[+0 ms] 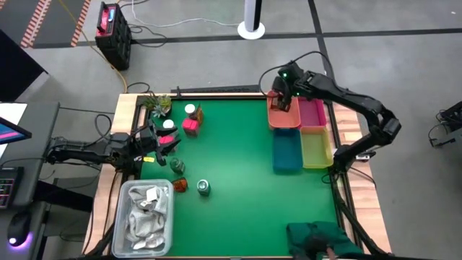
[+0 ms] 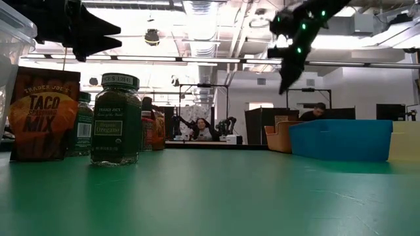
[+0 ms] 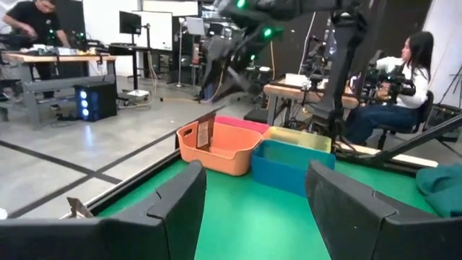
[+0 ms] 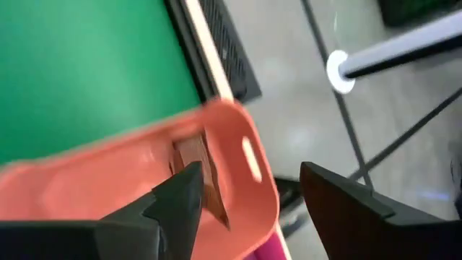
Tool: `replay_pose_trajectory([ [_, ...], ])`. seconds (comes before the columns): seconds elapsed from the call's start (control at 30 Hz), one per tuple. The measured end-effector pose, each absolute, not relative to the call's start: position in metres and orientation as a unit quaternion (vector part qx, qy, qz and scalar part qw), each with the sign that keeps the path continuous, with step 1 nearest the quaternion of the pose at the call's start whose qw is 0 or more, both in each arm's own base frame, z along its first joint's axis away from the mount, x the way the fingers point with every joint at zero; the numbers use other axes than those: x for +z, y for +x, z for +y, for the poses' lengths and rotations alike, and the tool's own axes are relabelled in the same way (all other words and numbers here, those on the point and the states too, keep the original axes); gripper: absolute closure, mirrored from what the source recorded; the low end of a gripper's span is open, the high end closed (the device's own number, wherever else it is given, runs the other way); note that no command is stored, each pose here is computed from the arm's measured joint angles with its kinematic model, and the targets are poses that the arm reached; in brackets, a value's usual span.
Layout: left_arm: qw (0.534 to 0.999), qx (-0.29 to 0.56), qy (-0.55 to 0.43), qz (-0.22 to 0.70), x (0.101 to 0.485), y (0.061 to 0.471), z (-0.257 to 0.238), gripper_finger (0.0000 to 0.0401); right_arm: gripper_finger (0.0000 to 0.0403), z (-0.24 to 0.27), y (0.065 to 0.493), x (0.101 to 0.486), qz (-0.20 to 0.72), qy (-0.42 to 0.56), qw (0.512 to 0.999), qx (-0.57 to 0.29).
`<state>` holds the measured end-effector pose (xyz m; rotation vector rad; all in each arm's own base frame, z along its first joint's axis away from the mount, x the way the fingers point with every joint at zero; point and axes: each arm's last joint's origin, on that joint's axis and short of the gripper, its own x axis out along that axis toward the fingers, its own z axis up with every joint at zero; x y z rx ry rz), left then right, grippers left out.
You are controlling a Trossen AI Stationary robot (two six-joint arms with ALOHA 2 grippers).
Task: Sort spices by type
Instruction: Put the right green seasoning bottle into the blue bin
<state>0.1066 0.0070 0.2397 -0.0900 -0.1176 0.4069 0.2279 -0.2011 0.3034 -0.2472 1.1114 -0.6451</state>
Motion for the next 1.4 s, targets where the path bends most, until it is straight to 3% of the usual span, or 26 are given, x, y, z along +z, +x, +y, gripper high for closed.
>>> replay_pose_trajectory([
  [0.4, 0.965, 0.246, -0.073, -0.044, 0.235, 0.107, 0.013, 0.0175, 0.0135, -0.139, 0.336, 0.306, 0.463, -0.187, 0.847, -0.180],
  [0.77, 0.957, 0.258, -0.099, 0.086, 0.261, 0.090, 0.013, 0.0175, 0.0135, -0.142, 0.435, 0.304, 0.405, -0.212, 0.887, -0.068],
  [0.97, 0.956, 0.259, -0.094, 0.103, 0.257, 0.090, 0.013, 0.0175, 0.0135, -0.141, 0.465, 0.298, 0.375, -0.153, 0.914, -0.008],
  [1.2, 0.949, 0.269, -0.104, 0.125, 0.251, 0.088, 0.014, 0.0175, 0.0138, -0.058, 0.486, 0.292, 0.336, -0.140, 0.924, 0.119],
  [1.4, 0.947, 0.283, -0.105, 0.112, 0.253, 0.088, 0.014, 0.0175, 0.0145, -0.005, 0.496, 0.280, 0.292, -0.140, 0.933, 0.156],
])
